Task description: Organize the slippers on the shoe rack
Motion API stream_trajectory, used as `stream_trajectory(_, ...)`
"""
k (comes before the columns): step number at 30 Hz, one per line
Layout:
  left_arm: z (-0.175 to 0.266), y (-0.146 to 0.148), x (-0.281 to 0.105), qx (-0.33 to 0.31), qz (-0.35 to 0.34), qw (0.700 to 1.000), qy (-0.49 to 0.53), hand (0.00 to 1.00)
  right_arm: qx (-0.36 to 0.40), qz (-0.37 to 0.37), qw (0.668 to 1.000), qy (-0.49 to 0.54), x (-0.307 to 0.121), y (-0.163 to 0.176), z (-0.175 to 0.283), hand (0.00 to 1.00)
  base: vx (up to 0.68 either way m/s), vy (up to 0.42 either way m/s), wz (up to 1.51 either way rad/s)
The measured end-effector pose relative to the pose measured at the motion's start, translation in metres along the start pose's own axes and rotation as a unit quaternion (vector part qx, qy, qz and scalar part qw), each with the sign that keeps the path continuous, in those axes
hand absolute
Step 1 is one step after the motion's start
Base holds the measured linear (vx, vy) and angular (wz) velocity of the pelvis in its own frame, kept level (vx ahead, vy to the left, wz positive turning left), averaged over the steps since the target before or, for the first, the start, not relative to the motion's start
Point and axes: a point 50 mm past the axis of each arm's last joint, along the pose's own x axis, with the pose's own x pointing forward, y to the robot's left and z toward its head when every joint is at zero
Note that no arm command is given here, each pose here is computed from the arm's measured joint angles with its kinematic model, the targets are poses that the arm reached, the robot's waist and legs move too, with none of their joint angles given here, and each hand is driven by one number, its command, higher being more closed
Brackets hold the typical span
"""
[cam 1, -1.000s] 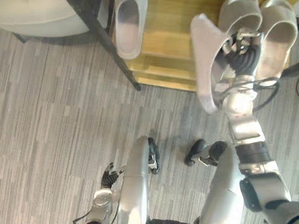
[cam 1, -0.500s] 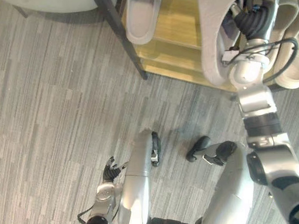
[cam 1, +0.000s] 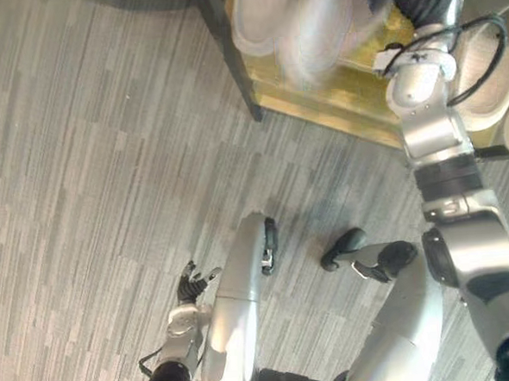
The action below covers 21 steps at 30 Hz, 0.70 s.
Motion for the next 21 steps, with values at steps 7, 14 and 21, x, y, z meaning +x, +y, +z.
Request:
stream_trajectory(7,0.007,-0.006,0.004,-0.018,0.002,1.000,-0.005,0.00,-0.021,-0.012,1.000,-0.003,0.013,0.001,0.007,0.00,-0.04,-0.014,0.06)
stream_trajectory(14,0.007,-0.008,0.003,-0.025,0.003,1.000,-0.006,0.00,-0.040,0.008,0.999,-0.009,0.014,0.009,0.010,0.00,-0.03,-0.017,0.05)
stream_trajectory(21,0.006,-0.008,0.003,-0.031,0.004,0.999,-0.005,0.00,-0.054,0.006,0.999,-0.006,0.017,0.004,0.005,0.00,-0.04,-0.007,0.00)
